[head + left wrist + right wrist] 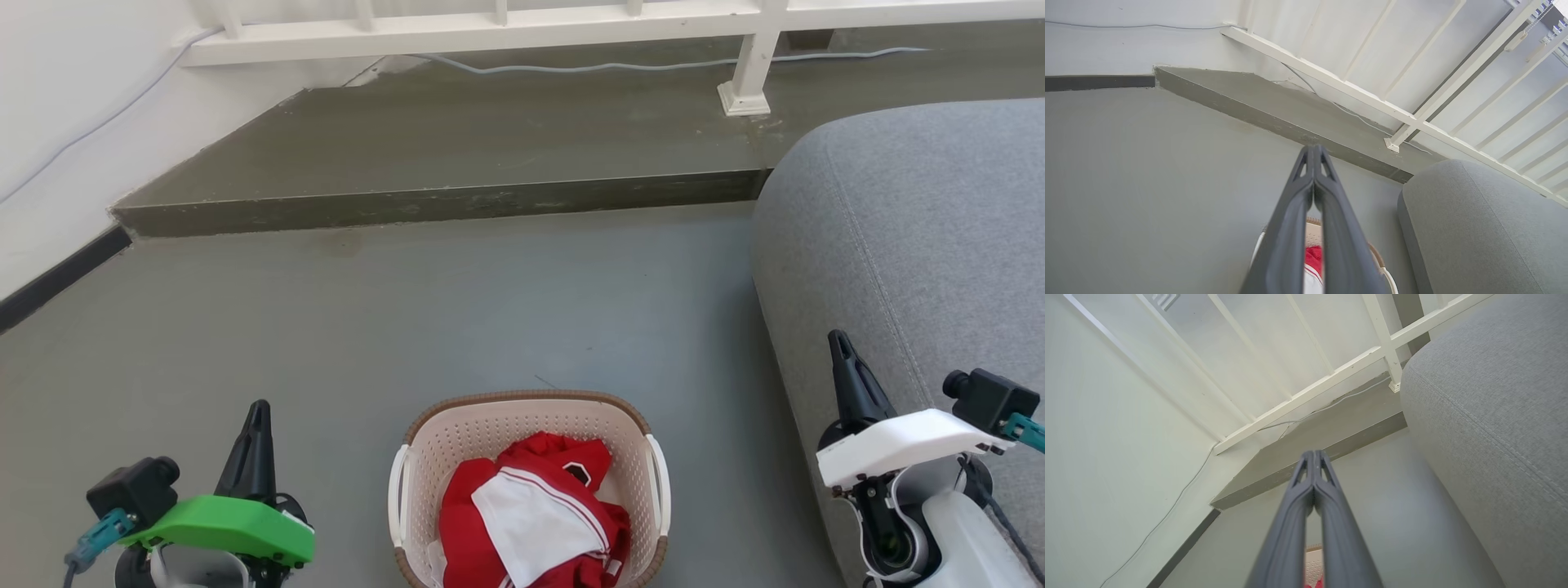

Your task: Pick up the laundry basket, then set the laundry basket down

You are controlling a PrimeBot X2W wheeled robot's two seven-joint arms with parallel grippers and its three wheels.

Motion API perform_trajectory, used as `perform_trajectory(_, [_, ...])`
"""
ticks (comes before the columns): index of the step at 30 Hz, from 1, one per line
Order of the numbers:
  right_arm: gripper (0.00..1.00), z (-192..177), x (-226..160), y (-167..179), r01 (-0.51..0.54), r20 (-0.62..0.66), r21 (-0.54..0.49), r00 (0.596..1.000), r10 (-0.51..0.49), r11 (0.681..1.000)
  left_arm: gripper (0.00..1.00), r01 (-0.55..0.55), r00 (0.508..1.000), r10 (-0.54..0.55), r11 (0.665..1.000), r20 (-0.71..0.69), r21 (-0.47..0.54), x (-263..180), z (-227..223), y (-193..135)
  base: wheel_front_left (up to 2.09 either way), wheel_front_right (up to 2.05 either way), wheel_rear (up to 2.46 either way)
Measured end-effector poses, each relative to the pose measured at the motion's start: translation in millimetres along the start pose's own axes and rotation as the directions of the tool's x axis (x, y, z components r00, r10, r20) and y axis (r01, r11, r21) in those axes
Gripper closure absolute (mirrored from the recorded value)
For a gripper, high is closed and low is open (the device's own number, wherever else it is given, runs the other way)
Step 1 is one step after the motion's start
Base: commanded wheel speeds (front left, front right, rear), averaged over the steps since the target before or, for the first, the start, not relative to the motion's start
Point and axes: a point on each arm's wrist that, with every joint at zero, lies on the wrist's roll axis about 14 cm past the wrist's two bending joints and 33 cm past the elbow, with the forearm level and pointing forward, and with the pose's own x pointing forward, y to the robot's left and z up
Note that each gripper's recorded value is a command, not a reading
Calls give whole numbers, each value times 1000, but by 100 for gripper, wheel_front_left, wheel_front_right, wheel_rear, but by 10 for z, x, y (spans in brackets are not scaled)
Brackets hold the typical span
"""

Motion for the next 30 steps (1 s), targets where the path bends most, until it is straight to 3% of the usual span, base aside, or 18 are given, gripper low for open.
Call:
perform_trajectory(16, [100, 43, 14, -87, 39, -11, 207, 999, -38, 978, 100, -48, 999, 46, 979, -14, -196, -26, 35, 124, 0, 0, 0])
perform_trajectory(30, [100, 67, 23, -117, 53, -17, 381, 999, -51, 923, 100, -77, 997, 75, 934, -18, -349, -46, 79, 211, 0, 0, 0])
